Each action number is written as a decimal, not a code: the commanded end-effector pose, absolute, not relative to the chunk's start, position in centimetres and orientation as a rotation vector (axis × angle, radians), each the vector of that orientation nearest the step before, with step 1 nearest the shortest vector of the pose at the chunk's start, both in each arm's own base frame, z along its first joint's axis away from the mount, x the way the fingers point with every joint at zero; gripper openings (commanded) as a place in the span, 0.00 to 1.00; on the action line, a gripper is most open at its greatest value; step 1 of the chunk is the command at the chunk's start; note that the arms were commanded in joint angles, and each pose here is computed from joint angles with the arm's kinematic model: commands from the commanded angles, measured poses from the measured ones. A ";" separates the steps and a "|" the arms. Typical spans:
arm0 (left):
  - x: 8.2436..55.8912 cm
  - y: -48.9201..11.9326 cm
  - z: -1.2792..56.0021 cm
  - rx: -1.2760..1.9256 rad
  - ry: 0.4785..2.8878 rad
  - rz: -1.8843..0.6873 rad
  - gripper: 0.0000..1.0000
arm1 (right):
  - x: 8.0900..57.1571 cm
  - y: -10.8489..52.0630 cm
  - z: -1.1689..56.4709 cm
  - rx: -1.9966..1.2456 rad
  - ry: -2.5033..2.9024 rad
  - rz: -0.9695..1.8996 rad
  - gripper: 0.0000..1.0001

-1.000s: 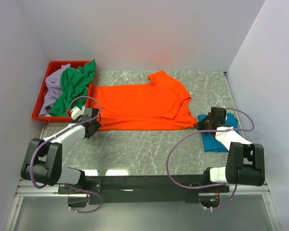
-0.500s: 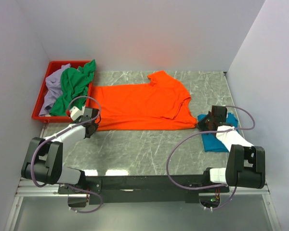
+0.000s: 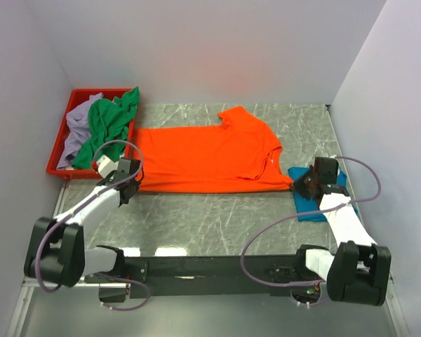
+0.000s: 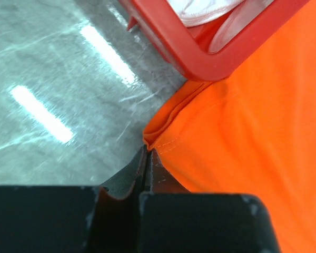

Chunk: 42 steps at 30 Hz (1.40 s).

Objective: Fold and stack the t-shirts
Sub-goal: Fold the tshirt

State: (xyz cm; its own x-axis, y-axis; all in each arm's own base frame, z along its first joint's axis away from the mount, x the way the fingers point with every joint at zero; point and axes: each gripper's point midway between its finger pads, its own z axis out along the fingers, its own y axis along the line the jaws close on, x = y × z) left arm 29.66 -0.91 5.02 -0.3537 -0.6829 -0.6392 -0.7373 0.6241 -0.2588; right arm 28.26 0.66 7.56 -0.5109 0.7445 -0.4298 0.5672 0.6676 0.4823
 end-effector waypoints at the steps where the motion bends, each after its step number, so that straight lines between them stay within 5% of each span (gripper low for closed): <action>1: 27.9 -0.4 6.1 -1.146 2.084 0.084 0.01 | 27.1 -0.7 8.8 1.034 2.236 0.301 0.00; 22: 20.5 -1.6 6.0 -1.348 2.063 -0.110 0.01 | 19.3 0.3 8.1 1.184 2.242 0.330 0.01; 24: 19.9 -1.7 5.9 -1.381 2.061 -0.126 0.15 | 19.1 0.2 8.1 1.195 2.251 0.313 0.07; 29: 20.4 -1.9 7.7 -1.371 1.999 -0.201 0.59 | 18.8 -0.2 8.1 1.215 2.294 0.270 0.61; 35: 23.4 -1.9 11.9 -1.222 1.970 -0.198 0.66 | 21.9 0.4 11.2 1.056 2.211 0.381 0.80; 42: 28.7 -1.8 14.9 -1.107 1.990 -0.067 0.64 | 27.6 1.7 14.8 0.850 2.196 0.450 0.79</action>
